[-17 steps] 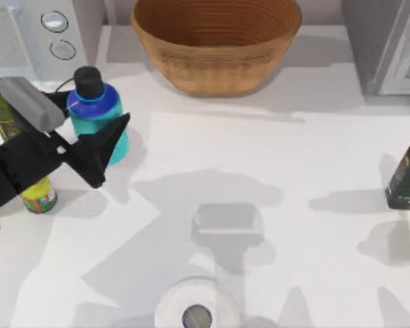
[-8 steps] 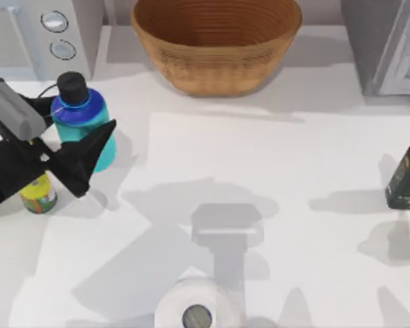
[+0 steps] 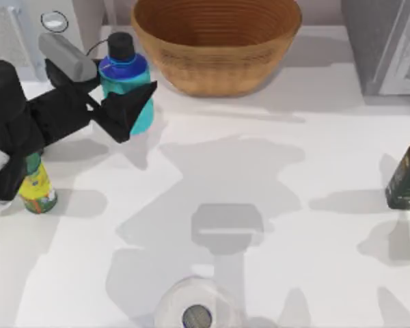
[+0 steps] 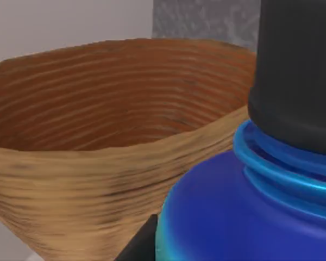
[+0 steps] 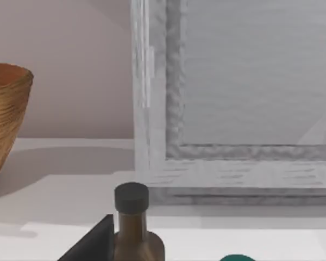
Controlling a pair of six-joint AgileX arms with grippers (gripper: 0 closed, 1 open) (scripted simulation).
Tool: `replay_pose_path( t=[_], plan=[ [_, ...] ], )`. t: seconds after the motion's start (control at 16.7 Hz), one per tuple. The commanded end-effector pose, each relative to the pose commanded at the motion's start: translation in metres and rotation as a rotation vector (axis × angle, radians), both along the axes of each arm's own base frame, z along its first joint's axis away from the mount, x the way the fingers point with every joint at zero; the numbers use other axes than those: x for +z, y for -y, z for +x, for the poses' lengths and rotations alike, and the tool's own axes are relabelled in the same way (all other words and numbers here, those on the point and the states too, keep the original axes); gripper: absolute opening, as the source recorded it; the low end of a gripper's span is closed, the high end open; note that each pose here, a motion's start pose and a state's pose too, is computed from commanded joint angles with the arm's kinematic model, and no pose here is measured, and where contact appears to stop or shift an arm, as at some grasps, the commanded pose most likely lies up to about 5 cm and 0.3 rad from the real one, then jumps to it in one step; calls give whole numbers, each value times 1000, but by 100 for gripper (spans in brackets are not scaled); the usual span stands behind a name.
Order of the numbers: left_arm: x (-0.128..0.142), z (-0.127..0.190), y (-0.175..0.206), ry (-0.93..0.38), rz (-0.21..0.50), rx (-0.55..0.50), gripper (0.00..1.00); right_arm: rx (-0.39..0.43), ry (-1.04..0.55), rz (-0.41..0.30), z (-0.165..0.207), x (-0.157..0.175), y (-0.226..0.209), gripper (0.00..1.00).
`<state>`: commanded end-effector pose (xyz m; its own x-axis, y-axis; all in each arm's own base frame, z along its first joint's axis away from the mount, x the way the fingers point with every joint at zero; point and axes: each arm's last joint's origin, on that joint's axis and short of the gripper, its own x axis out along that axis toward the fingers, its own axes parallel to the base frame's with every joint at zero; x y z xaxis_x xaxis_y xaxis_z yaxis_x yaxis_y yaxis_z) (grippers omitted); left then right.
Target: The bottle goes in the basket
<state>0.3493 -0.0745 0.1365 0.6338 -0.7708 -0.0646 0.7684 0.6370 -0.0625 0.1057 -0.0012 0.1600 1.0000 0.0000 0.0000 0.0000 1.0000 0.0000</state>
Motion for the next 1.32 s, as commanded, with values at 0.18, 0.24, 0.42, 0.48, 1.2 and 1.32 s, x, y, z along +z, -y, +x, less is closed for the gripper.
replay_pose_path(
  t=[0.18,0.24,0.42,0.48,1.2,1.32],
  plan=[
    [54,48,35,134,-24,-55,0,0,0,0,0,0,0,100],
    [75,63,44,174,-33,-60,0,0,0,0,0,0,0,100],
    [119,98,61,211,-44,-20,0,0,0,0,0,0,0,100],
    [127,108,64,195,-41,5,0,0,0,0,0,0,0,100],
    [136,131,88,102,-12,67,0,0,0,0,0,0,0,100],
    [131,139,96,106,-13,66,0,0,0,0,0,0,0,100]
  ],
)
